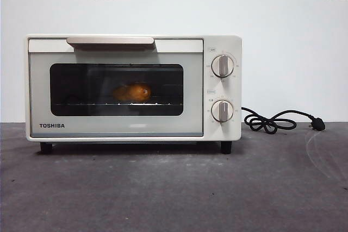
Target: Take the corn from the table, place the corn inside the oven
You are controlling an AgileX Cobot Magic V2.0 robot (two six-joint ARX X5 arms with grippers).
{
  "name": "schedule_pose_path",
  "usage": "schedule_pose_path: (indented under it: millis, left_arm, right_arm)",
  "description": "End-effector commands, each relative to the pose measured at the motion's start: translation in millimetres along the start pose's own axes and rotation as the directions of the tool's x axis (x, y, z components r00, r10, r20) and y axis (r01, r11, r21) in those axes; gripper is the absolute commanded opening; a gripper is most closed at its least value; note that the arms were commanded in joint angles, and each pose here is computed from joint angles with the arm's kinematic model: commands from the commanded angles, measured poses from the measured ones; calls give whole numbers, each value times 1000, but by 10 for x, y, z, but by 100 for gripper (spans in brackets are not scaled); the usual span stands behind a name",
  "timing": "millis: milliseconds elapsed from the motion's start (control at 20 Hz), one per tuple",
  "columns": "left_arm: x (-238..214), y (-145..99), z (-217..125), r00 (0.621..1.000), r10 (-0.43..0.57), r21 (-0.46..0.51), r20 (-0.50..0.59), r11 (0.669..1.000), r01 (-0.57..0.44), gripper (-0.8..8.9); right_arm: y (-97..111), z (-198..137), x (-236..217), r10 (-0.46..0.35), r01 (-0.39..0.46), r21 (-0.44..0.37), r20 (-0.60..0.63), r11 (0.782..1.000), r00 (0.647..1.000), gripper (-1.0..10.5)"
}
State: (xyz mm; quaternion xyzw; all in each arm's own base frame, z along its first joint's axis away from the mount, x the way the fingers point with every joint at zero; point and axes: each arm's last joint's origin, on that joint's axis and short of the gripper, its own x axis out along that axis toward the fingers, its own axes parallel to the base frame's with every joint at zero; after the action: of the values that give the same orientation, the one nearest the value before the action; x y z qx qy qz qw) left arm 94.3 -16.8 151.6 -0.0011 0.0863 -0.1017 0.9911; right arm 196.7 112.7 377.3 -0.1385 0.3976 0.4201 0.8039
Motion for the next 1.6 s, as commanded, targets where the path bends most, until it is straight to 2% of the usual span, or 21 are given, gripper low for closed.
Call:
schedule_pose_path:
  millis: [50, 1050, 1100, 1150, 1200, 1300, 1350, 1450, 1550, 1600]
  left_arm:
    - [6, 3, -21, 1000, 10, -5, 0, 1000, -10, -3]
    - [14, -3, -21, 1000, 2, -11, -5, 1000, -2, -3]
    - [14, -3, -22, 1000, 2, -11, -5, 1000, -2, -3]
    - [15, -3, -22, 1000, 2, -11, -7, 1000, -2, -3]
    - [15, -3, -22, 1000, 3, -11, -6, 1000, -3, -3]
    - [15, -3, -22, 1000, 2, -11, -6, 1000, -2, -3]
    - [15, -3, -23, 1000, 2, -11, -7, 1000, -2, -3]
    - [18, -3, -26, 1000, 2, -11, -11, 1000, -2, -3]
    - [21, -3, -29, 1000, 2, -12, -16, 1000, -2, -3]
    - [21, -3, -29, 1000, 2, -12, -16, 1000, -2, -3]
  right_arm:
    - [-8, 9, 10, -1, 1, 7, 2, 1000, 1000, -1]
    - [13, 15, 20, -18, 18, -4, -5, 1000, 1000, -1]
    - [1, 7, 6, -31, 31, 0, -6, 1000, 999, -2]
    - [-26, 1, -22, -85, 85, -38, -10, 996, 996, -2]
    - [-68, 1, -37, -170, 168, -83, -23, 982, 985, -1]
    - [-92, -3, -42, -258, 254, -89, -44, 963, 965, -1]
    - [-99, -4, -43, -273, 268, -89, -49, 959, 961, -1]
    - [-173, -33, -111, -336, 335, -22, -49, 942, 941, -1]
    - [-204, -57, -192, -359, 361, 66, -29, 930, 933, 0]
    - [-198, -74, -242, -369, 370, 49, -18, 928, 929, 0]
